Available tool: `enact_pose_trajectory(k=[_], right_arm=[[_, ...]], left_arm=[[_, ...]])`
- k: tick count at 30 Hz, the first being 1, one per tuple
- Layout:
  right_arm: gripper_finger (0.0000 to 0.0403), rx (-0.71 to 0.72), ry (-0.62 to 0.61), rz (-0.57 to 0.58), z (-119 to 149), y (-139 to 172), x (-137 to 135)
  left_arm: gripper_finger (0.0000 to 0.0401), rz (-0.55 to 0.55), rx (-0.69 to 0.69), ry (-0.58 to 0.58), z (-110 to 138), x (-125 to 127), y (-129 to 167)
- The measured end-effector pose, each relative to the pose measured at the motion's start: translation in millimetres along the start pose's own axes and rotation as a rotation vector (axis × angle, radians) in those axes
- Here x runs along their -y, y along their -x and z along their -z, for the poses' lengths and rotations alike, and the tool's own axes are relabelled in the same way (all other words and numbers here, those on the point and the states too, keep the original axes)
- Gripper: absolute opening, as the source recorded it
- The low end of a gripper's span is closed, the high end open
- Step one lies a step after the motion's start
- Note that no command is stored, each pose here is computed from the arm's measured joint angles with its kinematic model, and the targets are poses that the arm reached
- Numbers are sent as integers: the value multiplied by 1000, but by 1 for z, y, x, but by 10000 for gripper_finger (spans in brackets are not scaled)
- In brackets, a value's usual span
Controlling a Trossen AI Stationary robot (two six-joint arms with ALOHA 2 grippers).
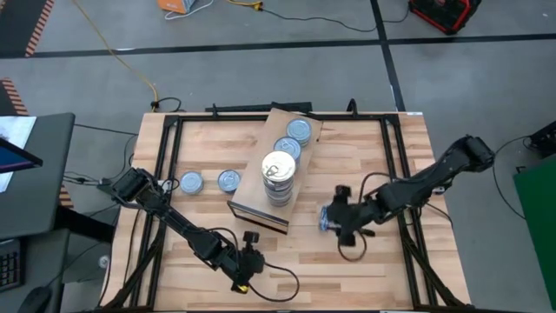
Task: Stack canned seafood by type on shelf
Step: Stack the blue tuna can on top of the blue tuna can on the shelf
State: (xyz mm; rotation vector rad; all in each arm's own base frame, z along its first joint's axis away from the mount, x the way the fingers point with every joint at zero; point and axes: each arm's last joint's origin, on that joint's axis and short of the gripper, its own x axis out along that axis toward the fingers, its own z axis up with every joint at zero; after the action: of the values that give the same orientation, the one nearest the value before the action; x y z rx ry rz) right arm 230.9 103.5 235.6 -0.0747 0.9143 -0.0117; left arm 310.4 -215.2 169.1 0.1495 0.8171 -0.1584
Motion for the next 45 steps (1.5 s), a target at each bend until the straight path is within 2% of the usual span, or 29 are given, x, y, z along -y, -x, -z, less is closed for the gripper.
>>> enact_pose_trajectory(k=[4,7,11,14,17,23,26,31,39,45], right_arm=[[306,19,275,-33,-3,-6,-18],[306,-24,359,-35,-9,-9,-28],[306,-194,498,-15,-20,-10,-36],[306,-313,549,5,-29,-11,-39],[306,-417,633,13,-38,-16,-39],[306,-609,920,-32,-48,-39,-41],[306,-691,1017,-54,-48,-55,-34],[306,-783,1191,6,-47,-74,-20],[306,-869,1219,-26,-46,-73,-6],[306,-870,1196,-45,-46,-75,-2]], left_arm=[[45,30,20,-34,-2,1,0],[45,32,17,-31,-2,1,0],[45,52,7,-37,-2,2,0],[45,51,9,-49,-2,2,0],[45,50,10,-68,-2,2,0],[45,45,9,-89,-2,1,0],[45,39,4,-90,-1,1,0],[45,43,2,-75,-1,1,0],[45,45,-8,-73,0,2,0],[45,42,-19,-75,1,2,0]])
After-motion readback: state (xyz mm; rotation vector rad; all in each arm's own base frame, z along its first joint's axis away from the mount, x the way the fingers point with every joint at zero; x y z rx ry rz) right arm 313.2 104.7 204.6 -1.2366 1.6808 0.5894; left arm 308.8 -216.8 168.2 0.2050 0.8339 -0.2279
